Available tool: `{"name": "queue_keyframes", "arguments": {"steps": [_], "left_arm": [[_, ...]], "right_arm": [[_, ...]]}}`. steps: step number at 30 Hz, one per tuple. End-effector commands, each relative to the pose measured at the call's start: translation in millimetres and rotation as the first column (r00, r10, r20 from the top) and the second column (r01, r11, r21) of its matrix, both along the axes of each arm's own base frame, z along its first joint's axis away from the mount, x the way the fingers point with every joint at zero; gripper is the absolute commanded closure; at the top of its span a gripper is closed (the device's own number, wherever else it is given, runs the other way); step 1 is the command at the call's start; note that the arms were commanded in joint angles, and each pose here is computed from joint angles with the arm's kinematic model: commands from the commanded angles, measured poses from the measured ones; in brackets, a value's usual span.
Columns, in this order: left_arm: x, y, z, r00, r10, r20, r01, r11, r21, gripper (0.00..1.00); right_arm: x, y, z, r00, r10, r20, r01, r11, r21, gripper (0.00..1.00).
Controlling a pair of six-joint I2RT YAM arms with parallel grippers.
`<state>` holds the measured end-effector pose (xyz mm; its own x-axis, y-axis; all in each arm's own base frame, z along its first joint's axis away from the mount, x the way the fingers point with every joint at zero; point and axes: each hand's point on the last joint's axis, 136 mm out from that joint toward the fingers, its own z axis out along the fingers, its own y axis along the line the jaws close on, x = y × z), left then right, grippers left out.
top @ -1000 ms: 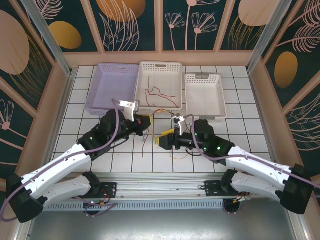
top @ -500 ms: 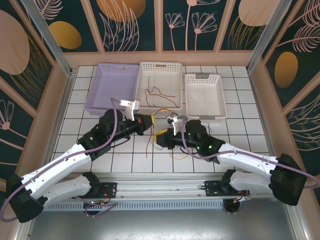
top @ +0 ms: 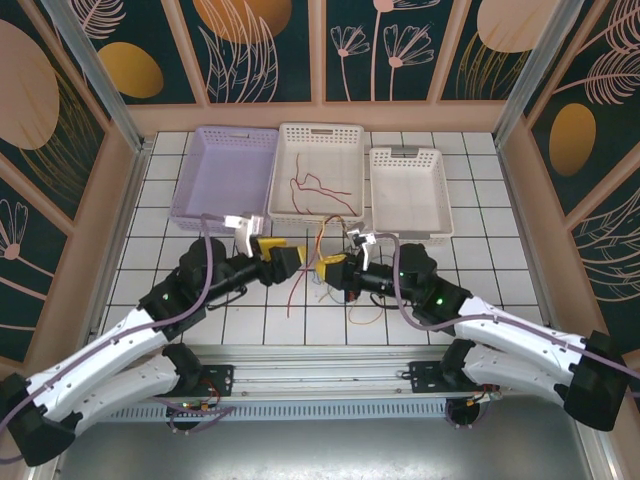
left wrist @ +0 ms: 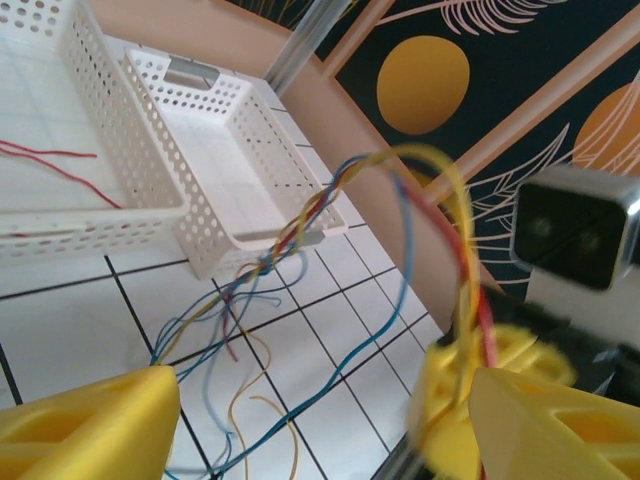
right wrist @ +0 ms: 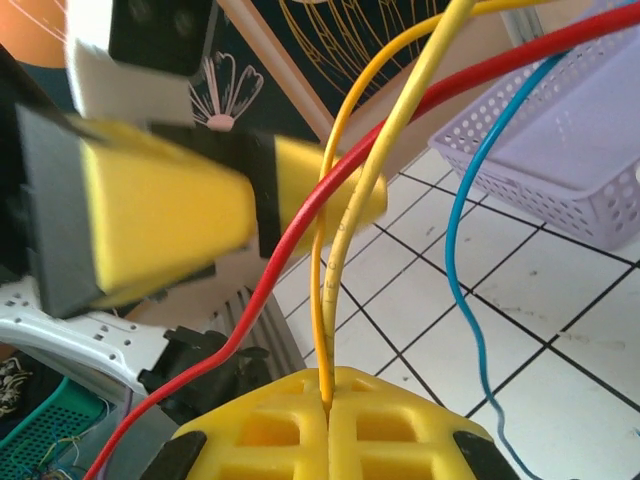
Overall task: Untangle the cables
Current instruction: Pass the cables, then untie the cables at the center of the table.
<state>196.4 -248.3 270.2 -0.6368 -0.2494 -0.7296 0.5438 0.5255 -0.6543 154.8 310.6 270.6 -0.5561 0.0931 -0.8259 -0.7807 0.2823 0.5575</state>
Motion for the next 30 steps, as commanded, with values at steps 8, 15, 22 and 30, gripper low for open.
{"name": "queue_keyframes", "arguments": {"steps": [8, 15, 22, 30], "left_arm": [[-36, -9, -48, 0.980, -0.179, -0.083, 0.156, 0.960, -0.231, 0.20], [-36, -14, -44, 0.980, -0.201, -0.016, 0.191, 0.952, -0.240, 0.11], [-49, -24, -37, 0.952, -0.294, 0.085, 0.306, 0.912, -0.272, 0.03], [-45, -42, -59, 0.942, -0.327, 0.072, 0.334, 0.932, -0.140, 0.03]], "right_arm": [[-12, -10, 38, 0.997, 0.033, 0.065, -0.040, 0.993, 0.110, 1.00], [-19, -9, 54, 0.995, 0.071, 0.065, -0.080, 0.985, 0.154, 1.00], [-25, -8, 64, 0.993, 0.102, 0.055, -0.111, 0.975, 0.190, 1.00], [-31, -3, 74, 0.987, 0.155, 0.032, -0.158, 0.963, 0.219, 1.00]]}}
